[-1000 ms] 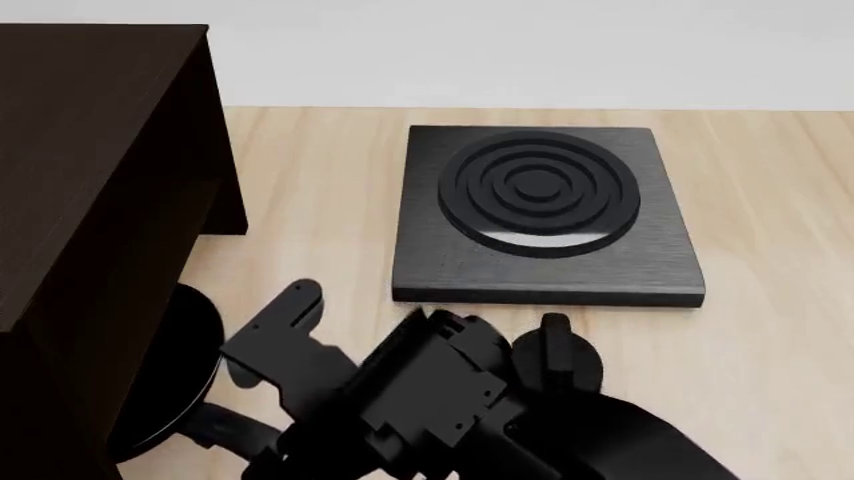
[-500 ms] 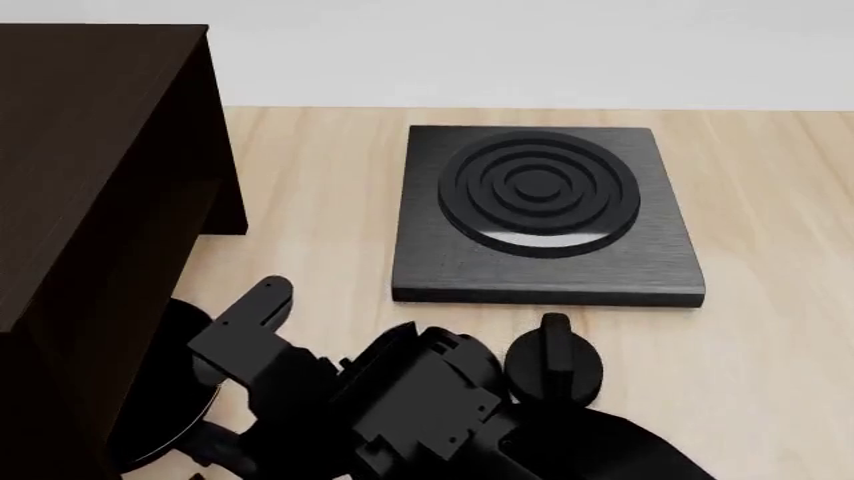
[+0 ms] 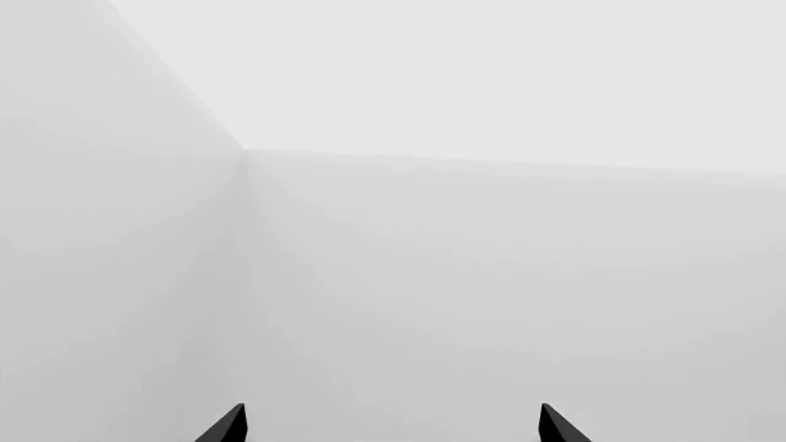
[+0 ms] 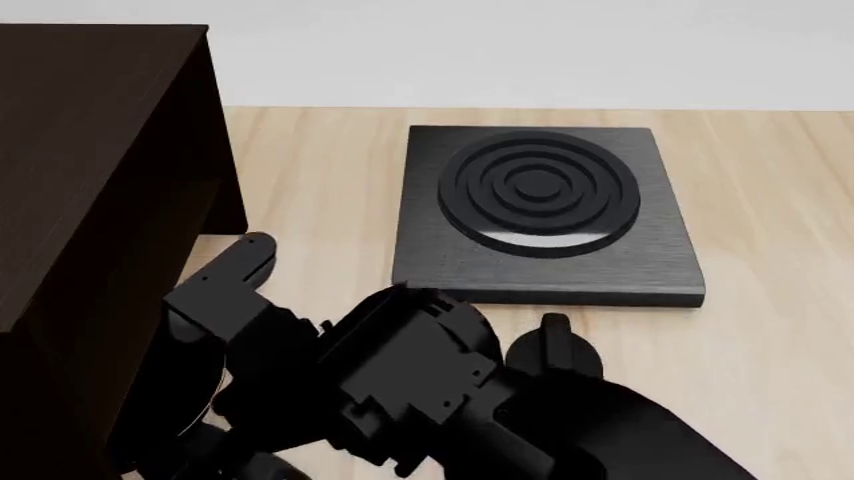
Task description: Put the frying pan under the cabinet shelf.
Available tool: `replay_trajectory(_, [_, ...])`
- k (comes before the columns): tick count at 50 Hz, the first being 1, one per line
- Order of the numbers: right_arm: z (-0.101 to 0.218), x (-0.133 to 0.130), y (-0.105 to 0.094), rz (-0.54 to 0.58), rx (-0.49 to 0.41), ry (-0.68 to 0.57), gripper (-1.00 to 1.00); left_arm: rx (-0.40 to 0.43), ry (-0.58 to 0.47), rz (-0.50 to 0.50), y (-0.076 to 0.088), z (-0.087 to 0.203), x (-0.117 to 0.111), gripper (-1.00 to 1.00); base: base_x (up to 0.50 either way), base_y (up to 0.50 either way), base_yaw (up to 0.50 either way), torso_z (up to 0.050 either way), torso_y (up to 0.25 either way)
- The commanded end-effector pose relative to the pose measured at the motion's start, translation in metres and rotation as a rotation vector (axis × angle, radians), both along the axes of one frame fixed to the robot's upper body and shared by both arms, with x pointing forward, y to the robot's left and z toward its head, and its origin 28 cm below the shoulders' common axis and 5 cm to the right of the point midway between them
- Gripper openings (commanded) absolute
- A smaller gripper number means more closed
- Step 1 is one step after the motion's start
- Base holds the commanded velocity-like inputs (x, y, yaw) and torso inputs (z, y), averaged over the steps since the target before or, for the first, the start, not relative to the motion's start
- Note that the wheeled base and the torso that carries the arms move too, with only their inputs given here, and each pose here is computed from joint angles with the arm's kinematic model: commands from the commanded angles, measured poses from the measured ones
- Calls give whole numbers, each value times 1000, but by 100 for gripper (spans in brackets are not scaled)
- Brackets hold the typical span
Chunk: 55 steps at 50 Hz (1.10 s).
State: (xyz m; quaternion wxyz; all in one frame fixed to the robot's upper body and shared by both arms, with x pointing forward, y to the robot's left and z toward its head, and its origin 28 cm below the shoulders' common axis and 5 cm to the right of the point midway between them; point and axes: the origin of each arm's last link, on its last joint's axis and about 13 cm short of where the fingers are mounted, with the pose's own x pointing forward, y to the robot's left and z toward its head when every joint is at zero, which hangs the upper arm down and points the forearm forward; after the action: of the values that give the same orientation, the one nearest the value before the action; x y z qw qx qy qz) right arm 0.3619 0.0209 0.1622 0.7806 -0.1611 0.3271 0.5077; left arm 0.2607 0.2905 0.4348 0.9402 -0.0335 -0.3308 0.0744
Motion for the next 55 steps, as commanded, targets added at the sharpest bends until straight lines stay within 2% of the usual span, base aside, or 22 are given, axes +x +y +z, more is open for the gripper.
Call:
replay_trajectory(1, [21,10,-6,-64,-6,-49,100,-3,-14,-6,-1,3,-3,100,0,0,0,0,0])
replay_trajectory(15, [47,25,-22,-150,-45,-109,100,2,-30,-24,-2,5,-4,100,0,0,0,0,0])
replay_trajectory(21, [66,10,-38,-175,-14,-130,100,2,-34,-24,0,4,-5,100,0,0,0,0,0])
replay_trajectory(28, [89,-9,-65,-259,73,-164,100,0,-37,-30,0,3,-4,100,0,0,0,0,0])
replay_trajectory(36, [98,-33,-95,-359,167,-196,100,2,-34,-43,-1,1,-2,100,0,0,0,0,0])
replay_trajectory(41, [100,-43,-105,-403,215,-215,100,5,-31,-50,-1,1,-2,100,0,0,0,0,0])
replay_trajectory(44, [101,-49,-111,-430,271,-222,100,6,-30,-54,-1,1,-2,100,0,0,0,0,0])
replay_trajectory(47, [102,-59,-119,-469,340,-290,100,8,-24,-56,-1,1,-2,100,0,0,0,0,0])
replay_trajectory(55, [105,-77,-136,-565,423,-328,100,6,-21,-48,-1,1,-2,100,0,0,0,0,0])
